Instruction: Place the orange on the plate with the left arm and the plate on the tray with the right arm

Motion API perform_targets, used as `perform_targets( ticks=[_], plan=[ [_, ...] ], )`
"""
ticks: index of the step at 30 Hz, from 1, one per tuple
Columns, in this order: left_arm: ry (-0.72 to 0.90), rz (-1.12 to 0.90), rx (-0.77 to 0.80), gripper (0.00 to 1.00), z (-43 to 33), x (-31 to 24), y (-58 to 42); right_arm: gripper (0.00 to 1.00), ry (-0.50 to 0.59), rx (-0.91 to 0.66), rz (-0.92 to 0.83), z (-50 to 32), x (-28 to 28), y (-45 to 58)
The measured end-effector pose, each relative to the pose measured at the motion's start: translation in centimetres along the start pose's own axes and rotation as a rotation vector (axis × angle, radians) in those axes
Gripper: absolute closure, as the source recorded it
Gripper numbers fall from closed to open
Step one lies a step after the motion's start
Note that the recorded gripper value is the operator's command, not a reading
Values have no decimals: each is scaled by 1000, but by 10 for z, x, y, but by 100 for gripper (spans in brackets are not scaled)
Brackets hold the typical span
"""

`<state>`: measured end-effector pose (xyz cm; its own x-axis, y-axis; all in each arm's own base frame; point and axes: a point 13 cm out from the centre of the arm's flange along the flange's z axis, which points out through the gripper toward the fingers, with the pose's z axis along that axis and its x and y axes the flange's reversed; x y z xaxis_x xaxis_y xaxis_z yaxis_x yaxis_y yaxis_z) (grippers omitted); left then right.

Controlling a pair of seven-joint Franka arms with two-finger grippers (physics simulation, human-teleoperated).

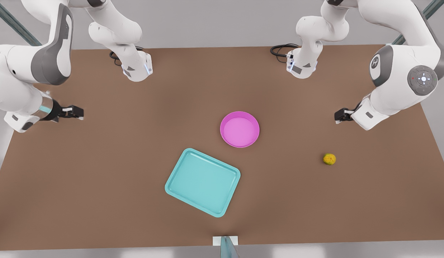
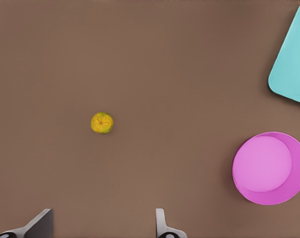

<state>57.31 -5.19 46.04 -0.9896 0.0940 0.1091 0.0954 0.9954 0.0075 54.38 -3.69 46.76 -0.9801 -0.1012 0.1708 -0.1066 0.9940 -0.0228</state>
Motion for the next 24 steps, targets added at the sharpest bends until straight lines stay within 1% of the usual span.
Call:
perform_targets(
  ticks=[2, 3, 5, 7, 9, 10, 17, 21, 24],
  plan=[
    [1, -6, -6, 0, 7, -6, 3, 0, -45, 8, -8, -4, -11, -1],
    [28, -12, -15, 0, 27, -15, 6, 0, -61, 11, -13, -4, -16, -2],
    [116, -34, -31, 0, 96, -34, 21, 0, -84, 15, -19, -4, -25, -3],
    [188, -59, -36, 0, 182, -39, 40, 0, -101, 17, -21, -5, -29, -6],
    [210, -88, -37, 0, 255, -37, 66, 0, -112, 12, -17, -3, -34, -10],
    [194, -92, -39, 0, 274, -41, 73, 0, -116, 10, -16, -3, -35, -12],
    [56, -89, -48, 0, 327, -79, 94, 0, -126, 0, -22, 0, -40, -13],
    [16, -77, -53, 0, 343, -89, 95, 0, -126, -3, -23, 2, -41, -14],
    [25, -67, -52, 0, 358, -85, 95, 0, -126, -4, -27, 2, -41, -13]
  ],
)
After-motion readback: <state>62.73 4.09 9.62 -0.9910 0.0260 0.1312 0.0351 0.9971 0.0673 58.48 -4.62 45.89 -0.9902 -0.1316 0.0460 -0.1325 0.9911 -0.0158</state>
